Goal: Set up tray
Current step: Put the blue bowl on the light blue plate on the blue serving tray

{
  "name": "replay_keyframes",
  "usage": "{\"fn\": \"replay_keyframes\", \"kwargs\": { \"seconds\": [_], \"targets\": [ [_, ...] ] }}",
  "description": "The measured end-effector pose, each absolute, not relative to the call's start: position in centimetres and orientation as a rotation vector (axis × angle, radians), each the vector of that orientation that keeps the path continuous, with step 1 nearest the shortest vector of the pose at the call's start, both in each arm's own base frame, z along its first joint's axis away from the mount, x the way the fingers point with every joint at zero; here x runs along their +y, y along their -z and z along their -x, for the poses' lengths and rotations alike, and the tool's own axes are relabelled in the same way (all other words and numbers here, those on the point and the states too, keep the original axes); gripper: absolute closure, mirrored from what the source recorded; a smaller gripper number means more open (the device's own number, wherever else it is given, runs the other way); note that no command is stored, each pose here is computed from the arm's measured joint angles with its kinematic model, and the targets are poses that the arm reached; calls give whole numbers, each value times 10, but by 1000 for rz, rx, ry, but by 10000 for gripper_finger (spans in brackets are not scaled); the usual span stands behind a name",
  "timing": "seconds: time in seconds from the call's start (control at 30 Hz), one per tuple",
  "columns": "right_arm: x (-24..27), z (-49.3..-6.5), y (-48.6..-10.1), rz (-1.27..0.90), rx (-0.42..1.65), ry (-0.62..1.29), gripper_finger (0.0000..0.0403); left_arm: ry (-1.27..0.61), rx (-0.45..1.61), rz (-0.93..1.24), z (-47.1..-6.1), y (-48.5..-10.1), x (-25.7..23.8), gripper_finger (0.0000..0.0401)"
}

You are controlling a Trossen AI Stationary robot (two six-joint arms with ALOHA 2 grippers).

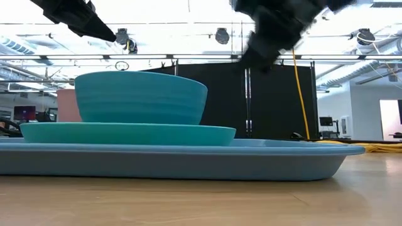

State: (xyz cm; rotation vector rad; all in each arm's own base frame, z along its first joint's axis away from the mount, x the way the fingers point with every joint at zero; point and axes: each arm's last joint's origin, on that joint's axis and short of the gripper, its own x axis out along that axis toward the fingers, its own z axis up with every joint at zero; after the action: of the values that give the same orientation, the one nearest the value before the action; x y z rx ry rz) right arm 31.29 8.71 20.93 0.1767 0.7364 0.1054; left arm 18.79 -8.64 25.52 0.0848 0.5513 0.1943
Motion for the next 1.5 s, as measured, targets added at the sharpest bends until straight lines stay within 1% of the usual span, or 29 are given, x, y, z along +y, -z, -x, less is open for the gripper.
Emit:
{"fn": "replay_keyframes", "kwargs": {
  "seconds": [0.1, 0.23, 0.3, 0.47, 0.57, 0.73, 1.07, 1.5],
  "targets": [
    [87, -299, -183, -230, 712, -103, 402, -193, 537, -75, -189, -256, -87, 304],
    [90, -295, -169, -277, 623, -155, 402, -191, 528, -68, -189, -257, -87, 304],
    [92, -294, -162, -282, 618, -174, 403, -191, 524, -64, -190, -258, -87, 304],
    [97, -303, -152, -331, 570, -239, 403, -193, 523, -54, -190, -258, -87, 304],
    [98, -309, -140, -331, 567, -243, 403, -194, 522, -52, -190, -258, -87, 304],
    [96, -317, -132, -344, 554, -257, 403, -193, 526, -54, -189, -257, -87, 304],
    [93, -323, -139, -350, 465, -289, 403, -195, 530, -57, -189, -257, -87, 304],
    [89, -325, -140, -366, 442, -254, 403, -195, 530, -56, -189, -257, -87, 304]
  ]
}}
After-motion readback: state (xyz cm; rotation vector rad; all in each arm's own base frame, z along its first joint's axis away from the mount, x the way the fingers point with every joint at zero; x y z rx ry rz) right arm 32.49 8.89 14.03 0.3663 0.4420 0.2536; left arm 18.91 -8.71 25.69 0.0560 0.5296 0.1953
